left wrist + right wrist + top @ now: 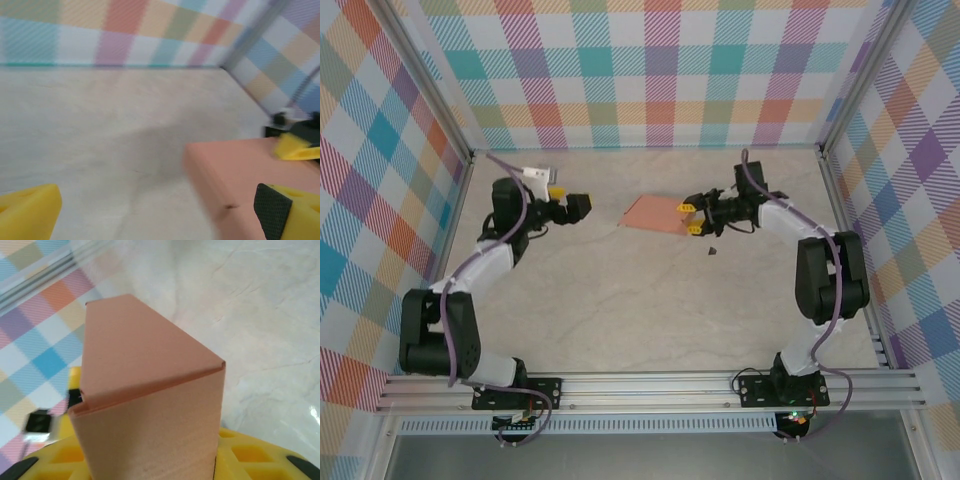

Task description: Fold the paper box

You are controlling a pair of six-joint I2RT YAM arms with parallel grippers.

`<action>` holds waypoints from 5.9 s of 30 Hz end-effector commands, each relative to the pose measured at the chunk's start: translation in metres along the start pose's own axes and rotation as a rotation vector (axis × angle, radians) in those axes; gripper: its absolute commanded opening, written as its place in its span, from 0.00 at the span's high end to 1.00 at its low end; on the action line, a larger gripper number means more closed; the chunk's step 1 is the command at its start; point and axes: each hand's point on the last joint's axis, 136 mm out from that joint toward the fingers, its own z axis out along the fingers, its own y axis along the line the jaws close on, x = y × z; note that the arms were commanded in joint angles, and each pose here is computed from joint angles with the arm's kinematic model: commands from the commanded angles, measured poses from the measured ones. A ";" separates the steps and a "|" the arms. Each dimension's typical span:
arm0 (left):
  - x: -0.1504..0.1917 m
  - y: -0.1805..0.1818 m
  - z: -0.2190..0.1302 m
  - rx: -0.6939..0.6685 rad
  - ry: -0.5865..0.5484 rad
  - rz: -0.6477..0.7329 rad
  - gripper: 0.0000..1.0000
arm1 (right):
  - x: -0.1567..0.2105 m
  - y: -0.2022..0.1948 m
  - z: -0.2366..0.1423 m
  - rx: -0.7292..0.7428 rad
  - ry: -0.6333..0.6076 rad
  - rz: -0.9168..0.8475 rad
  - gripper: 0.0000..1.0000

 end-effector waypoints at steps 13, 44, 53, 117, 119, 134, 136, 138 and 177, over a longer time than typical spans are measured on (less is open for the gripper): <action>0.061 -0.158 -0.044 0.299 -0.124 0.792 0.06 | 0.024 -0.034 -0.031 -0.054 0.318 0.011 0.67; 0.111 -0.175 0.054 0.400 -0.013 1.063 0.24 | 0.033 -0.045 -0.044 -0.090 0.314 0.016 0.67; 0.091 -0.196 0.049 0.464 -0.099 1.020 0.33 | 0.032 -0.053 -0.043 -0.064 0.300 0.030 0.68; 0.171 -0.161 0.063 0.569 0.159 0.673 0.42 | 0.000 -0.073 -0.040 0.124 0.120 0.027 0.39; 0.177 -0.154 0.066 0.553 0.192 0.639 0.42 | -0.008 -0.073 -0.047 0.122 0.072 0.016 0.37; 0.180 -0.140 0.079 0.546 0.287 0.620 0.42 | -0.018 -0.084 -0.058 0.179 0.014 -0.037 0.33; 0.176 -0.139 0.082 0.554 0.295 0.608 0.42 | -0.023 -0.080 -0.067 0.197 -0.042 -0.071 0.32; 0.173 -0.137 0.083 0.564 0.311 0.591 0.43 | -0.031 -0.076 -0.080 0.222 -0.123 -0.121 0.31; 0.171 -0.126 0.082 0.675 0.446 0.462 0.43 | -0.030 -0.017 -0.036 0.497 -0.151 -1.484 0.57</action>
